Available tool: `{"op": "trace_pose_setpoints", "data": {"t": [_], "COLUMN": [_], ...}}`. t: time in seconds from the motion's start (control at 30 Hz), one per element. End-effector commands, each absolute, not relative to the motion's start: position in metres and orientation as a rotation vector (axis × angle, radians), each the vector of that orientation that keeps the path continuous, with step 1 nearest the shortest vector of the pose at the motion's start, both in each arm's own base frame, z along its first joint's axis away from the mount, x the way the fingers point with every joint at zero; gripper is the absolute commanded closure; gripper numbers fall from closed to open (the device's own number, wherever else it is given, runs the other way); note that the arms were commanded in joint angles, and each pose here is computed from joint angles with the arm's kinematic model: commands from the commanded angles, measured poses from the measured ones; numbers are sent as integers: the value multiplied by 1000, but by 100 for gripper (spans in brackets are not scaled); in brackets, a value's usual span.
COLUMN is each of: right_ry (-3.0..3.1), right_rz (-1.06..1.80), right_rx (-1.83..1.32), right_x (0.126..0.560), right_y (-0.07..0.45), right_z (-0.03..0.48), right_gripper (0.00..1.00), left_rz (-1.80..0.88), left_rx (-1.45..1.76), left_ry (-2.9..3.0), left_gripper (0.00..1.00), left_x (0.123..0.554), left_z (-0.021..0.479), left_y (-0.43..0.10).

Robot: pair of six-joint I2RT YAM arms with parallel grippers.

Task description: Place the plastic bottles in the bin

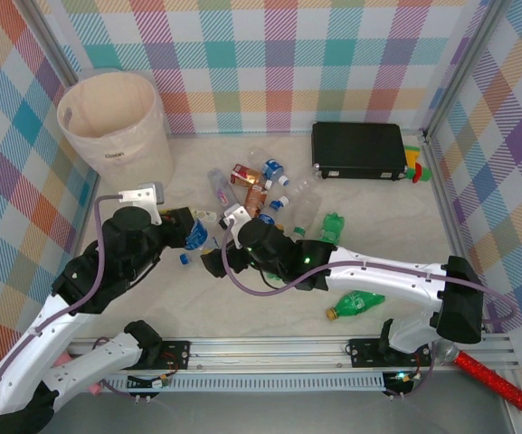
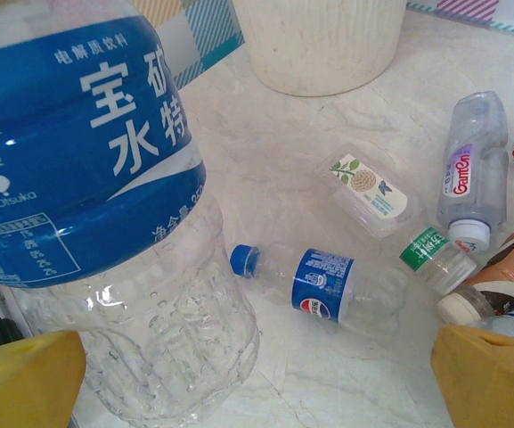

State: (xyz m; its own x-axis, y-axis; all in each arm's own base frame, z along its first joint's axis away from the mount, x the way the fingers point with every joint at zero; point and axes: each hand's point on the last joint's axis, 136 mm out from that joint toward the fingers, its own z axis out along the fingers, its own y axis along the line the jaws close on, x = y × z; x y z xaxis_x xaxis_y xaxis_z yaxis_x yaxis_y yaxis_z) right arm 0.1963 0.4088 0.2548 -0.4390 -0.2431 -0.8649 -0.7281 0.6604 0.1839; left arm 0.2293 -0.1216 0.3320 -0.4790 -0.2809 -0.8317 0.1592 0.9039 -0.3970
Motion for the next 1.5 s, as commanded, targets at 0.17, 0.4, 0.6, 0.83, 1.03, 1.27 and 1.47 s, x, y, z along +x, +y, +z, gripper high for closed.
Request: {"op": "trace_pose_setpoints", "data": {"t": [0.17,0.4,0.6,0.83,1.03,1.27,1.47], "right_ry": [1911,1825,1768,1726,1716,1686,1680], "right_rz": [704,715,718,758,757,756,773], "right_rx": [-725,-740,-745,-725,-717,-693,-694], "right_x": [199,192,185,176,172,173,173], "right_y": [391,366,346,325,311,302,305], "right_z": [276,281,288,295,294,300,299], "right_gripper": [1,1,1,1,1,1,1], "left_rz": [-442,-220,-101,-67,-72,-26,14], "left_rx": [-182,-212,-253,-434,-589,-735,-826], "left_ry": [1999,1971,1897,1780,1676,1502,1410], "left_gripper": [95,95,95,95,95,94,94], "left_x": [225,248,279,313,334,347,371], "left_z": [329,348,398,457,488,518,534], "left_y": [-98,-83,-68,-26,7,50,84]}}
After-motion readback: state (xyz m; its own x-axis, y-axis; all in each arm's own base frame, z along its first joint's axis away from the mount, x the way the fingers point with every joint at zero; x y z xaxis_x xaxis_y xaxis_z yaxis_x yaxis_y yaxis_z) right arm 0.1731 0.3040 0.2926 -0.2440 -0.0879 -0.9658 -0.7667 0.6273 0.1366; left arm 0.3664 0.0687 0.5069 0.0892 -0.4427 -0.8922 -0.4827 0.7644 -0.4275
